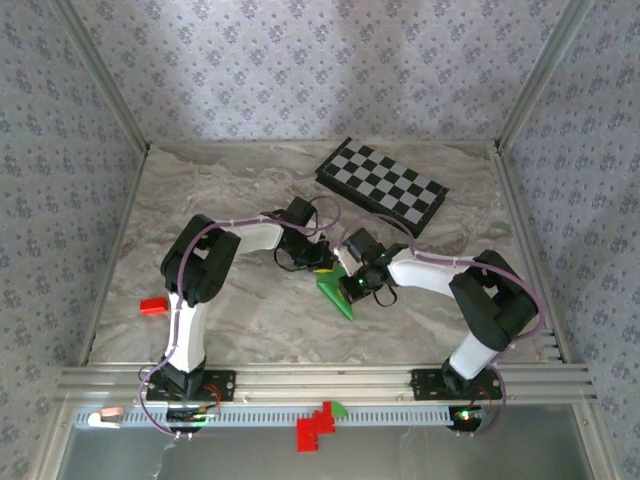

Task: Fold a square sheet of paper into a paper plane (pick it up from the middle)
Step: Third fold the triangle at the center of the table.

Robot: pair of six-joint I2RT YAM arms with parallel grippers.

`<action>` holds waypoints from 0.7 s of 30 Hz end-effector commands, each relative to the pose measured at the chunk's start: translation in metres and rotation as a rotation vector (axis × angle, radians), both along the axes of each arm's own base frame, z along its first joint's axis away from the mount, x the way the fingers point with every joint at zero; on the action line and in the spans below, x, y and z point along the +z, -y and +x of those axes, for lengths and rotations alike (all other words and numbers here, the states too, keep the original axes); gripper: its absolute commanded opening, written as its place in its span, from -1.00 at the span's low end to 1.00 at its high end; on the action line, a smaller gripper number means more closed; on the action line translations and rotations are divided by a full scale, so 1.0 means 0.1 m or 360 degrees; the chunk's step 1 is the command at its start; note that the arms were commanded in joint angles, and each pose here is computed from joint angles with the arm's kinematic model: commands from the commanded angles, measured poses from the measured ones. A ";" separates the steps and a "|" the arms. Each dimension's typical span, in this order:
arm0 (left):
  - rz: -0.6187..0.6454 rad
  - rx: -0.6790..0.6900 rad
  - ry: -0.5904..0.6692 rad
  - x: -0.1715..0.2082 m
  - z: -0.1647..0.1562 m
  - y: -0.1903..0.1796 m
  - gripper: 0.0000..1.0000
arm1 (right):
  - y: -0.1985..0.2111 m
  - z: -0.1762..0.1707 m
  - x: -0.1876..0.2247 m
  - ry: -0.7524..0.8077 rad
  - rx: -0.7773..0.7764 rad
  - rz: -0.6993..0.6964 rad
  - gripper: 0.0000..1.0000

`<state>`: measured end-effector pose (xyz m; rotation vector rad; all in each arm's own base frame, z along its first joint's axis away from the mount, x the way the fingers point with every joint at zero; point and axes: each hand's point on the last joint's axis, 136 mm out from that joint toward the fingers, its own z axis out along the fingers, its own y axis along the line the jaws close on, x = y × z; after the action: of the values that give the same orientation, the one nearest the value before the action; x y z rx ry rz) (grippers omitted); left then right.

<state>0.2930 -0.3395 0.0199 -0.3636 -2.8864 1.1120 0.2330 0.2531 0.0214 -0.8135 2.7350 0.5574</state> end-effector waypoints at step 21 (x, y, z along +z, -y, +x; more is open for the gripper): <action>0.0005 0.0179 0.0146 0.51 0.33 -0.17 -0.33 | 0.21 -0.09 -0.26 -0.0136 -0.0179 -0.0071 -0.93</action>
<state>0.3145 -0.3316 0.0387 -0.2742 -2.9527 1.0967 0.2350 0.2524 0.0197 -0.7045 2.7503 0.6133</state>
